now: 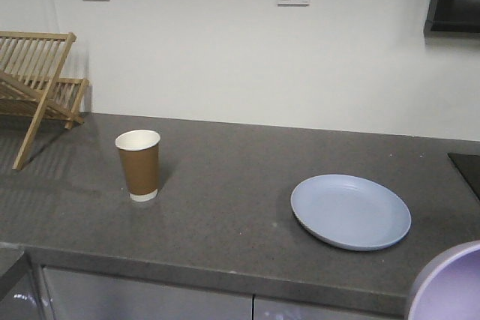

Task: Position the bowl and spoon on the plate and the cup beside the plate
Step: 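Drive the base to the counter with the blue plate and paper cup, then move the held bowl with the right gripper above the blue plate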

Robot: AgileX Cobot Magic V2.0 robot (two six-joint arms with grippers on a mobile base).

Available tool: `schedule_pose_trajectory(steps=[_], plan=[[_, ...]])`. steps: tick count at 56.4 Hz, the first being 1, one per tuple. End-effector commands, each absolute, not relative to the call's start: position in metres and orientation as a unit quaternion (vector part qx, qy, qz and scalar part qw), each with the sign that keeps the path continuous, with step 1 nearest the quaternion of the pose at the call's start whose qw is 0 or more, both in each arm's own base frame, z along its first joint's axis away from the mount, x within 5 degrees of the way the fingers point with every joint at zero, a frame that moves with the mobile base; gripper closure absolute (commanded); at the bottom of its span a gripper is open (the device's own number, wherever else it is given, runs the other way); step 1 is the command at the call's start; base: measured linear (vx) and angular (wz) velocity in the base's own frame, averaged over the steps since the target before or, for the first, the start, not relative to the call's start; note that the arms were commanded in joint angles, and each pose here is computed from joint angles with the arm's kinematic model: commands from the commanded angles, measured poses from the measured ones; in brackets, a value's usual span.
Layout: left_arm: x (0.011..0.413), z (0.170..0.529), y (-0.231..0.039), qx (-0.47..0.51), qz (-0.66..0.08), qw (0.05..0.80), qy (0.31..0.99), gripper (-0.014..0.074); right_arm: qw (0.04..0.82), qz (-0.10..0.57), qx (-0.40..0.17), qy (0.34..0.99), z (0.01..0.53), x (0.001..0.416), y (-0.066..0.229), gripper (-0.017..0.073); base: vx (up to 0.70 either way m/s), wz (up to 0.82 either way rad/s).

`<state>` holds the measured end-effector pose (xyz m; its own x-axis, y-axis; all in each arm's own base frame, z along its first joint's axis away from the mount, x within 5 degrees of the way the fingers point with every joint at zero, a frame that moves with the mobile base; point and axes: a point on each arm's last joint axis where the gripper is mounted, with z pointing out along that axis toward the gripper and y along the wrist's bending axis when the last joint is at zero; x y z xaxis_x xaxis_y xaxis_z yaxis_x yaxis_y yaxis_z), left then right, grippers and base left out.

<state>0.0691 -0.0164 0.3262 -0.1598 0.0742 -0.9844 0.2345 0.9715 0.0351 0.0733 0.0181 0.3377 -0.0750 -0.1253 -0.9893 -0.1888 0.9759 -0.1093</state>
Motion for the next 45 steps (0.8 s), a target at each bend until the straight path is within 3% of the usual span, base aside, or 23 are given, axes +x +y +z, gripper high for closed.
schedule_pose_trajectory(steps=[1,45], plan=[[0.0690,0.3427,-0.0168,0.096,-0.072,0.680,0.724,0.0600,0.703,0.015,-0.086,0.706,0.3521,0.0734,0.0149,0.0568,0.38,-0.13],[0.0690,0.3427,-0.0168,0.096,-0.072,0.680,0.724,0.0600,0.703,0.015,-0.086,0.706,0.3521,0.0734,0.0149,0.0568,0.35,-0.17]])
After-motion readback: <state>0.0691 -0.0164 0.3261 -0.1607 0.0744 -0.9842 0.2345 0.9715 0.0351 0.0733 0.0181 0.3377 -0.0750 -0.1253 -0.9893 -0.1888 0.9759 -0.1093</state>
